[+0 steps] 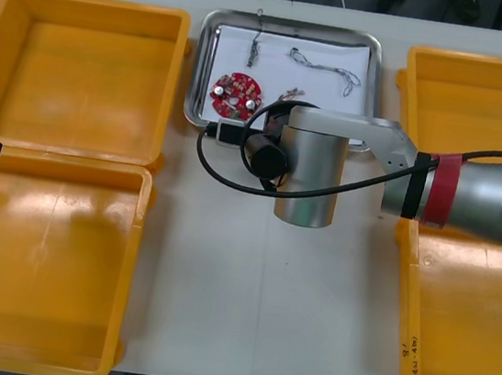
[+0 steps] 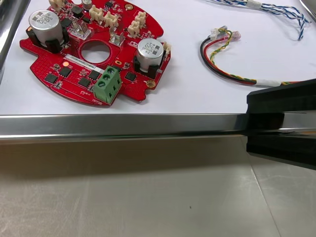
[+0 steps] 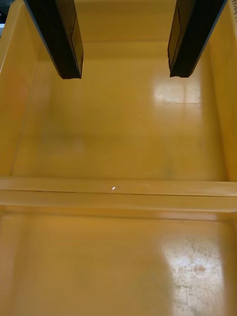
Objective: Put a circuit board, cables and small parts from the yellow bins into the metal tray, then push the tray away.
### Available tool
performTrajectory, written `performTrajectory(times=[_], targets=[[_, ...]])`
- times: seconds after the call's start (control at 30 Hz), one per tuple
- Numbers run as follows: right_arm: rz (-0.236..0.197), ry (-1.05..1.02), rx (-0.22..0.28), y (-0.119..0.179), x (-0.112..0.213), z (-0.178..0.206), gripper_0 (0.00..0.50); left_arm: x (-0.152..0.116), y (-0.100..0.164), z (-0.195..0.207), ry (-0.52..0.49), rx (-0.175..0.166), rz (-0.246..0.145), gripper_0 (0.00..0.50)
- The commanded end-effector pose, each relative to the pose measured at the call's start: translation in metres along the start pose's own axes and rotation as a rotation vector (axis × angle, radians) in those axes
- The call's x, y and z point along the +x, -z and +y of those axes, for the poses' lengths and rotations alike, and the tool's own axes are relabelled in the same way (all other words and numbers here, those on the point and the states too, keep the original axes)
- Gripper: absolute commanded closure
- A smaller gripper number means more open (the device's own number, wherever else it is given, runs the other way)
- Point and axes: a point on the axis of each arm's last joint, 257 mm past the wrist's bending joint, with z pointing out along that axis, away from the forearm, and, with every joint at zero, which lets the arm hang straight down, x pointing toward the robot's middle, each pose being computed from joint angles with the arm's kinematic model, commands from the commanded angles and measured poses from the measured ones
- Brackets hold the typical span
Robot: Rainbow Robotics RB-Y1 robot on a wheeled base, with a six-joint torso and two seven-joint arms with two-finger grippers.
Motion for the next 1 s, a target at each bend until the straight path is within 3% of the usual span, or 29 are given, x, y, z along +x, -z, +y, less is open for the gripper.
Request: performTrajectory(times=[0.03, 0.33, 0.43, 0.47, 0.5, 0.57, 0.6, 0.67, 1.0], targets=[[-0.014, 0.059, 0.037, 0.001, -0.005, -0.024, 0.5, -0.003, 0.013, 0.018, -0.107, -0.06, -0.021, 0.0], [-0.022, 0.055, 0.038, -0.002, -0.005, -0.025, 0.5, -0.003, 0.013, 0.018, -0.107, -0.06, -0.021, 0.0], [-0.023, 0.056, 0.039, -0.002, -0.005, -0.027, 0.429, -0.003, 0.013, 0.018, -0.107, -0.06, -0.021, 0.0], [-0.023, 0.058, 0.036, -0.002, -0.005, -0.025, 0.362, -0.003, 0.013, 0.018, -0.107, -0.06, -0.021, 0.0], [-0.026, 0.051, 0.027, -0.001, -0.006, -0.023, 0.246, -0.003, 0.013, 0.018, -0.107, -0.06, -0.021, 0.0], [-0.026, 0.046, 0.014, -0.001, -0.006, -0.02, 0.12, -0.003, 0.013, 0.018, -0.107, -0.06, -0.021, 0.0], [-0.026, 0.048, 0.013, -0.001, -0.007, -0.019, 0.063, -0.003, 0.013, 0.018, -0.107, -0.06, -0.021, 0.0], [-0.026, 0.048, 0.013, -0.001, -0.007, -0.019, 0.0, -0.003, 0.013, 0.018, -0.107, -0.06, -0.021, 0.0], [-0.025, 0.056, 0.004, 0.004, -0.01, -0.015, 0.0, -0.003, 0.013, 0.018, -0.107, -0.06, -0.021, 0.0]])
